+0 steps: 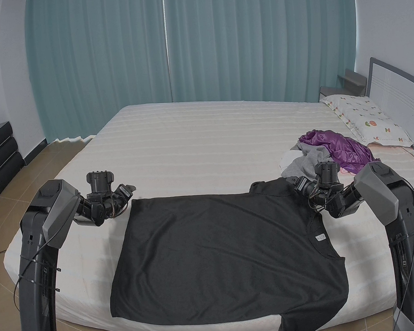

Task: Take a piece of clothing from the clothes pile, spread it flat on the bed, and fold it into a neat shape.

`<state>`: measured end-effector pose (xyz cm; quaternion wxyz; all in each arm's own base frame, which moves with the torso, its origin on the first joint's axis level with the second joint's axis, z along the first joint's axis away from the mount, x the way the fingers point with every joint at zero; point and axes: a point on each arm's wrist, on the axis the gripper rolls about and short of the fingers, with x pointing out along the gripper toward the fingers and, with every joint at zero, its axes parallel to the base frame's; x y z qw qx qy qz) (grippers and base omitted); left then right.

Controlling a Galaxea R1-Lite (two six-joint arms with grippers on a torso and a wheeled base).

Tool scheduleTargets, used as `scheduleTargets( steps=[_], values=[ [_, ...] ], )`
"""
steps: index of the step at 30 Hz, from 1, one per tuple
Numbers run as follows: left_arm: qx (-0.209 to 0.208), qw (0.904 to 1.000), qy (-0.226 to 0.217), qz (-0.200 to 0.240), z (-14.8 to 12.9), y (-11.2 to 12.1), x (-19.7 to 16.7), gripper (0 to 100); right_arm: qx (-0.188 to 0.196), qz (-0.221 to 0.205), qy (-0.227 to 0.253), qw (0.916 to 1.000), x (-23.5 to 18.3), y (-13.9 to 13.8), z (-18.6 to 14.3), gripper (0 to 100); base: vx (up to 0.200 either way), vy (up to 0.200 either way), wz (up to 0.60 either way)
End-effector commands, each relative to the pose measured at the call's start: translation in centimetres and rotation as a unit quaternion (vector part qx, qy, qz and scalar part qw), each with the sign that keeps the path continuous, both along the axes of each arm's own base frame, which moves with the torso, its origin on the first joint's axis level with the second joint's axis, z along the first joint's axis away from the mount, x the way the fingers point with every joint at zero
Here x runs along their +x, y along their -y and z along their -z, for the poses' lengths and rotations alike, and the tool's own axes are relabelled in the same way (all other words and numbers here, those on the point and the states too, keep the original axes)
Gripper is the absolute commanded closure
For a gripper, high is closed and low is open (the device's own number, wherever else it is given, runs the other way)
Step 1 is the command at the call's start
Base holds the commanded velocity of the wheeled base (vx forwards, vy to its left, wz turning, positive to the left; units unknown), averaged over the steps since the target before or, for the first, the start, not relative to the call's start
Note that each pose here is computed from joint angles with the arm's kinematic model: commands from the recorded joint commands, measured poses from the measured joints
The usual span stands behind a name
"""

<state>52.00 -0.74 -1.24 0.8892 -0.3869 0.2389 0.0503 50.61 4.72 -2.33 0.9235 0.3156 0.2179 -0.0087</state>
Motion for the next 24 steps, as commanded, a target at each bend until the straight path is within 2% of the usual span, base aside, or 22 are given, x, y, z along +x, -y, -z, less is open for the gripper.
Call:
scheduleTargets(
  steps=[1,9,10,14,15,24],
  values=[
    [-0.004,0.9999,-0.006,0.015,0.1,0.8,-0.2,0,0.001,0.002,-0.002,1.0,0.0,0.3,0.4,0,0.0,0.0,0.0],
    [-0.004,0.9996,-0.013,0.026,1.1,1.8,-0.2,0,0.007,0.007,-0.005,0.9999,0.1,0.4,0.7,0,0.0,0.0,0.0],
    [-0.004,0.9996,-0.013,0.027,1.1,1.8,-0.2,100,0.006,0.006,-0.005,1.0,0.1,0.3,0.7,0,0.0,0.0,0.0],
    [-0.003,0.9996,-0.012,0.026,1.1,1.8,-0.2,100,0.007,0.005,-0.009,0.9999,0.1,0.3,1.2,0,0.0,0.0,0.0],
    [-0.003,0.9996,-0.011,0.026,1.1,1.8,-0.2,100,0.006,0.005,-0.008,0.9999,0.1,0.3,1.2,100,0.0,0.0,0.0],
    [0.008,0.9999,0.009,0.005,-0.3,1.5,0.1,100,0.006,0.009,-0.001,0.9999,0.5,0.2,1.3,100,0.0,0.0,0.0]
  ],
)
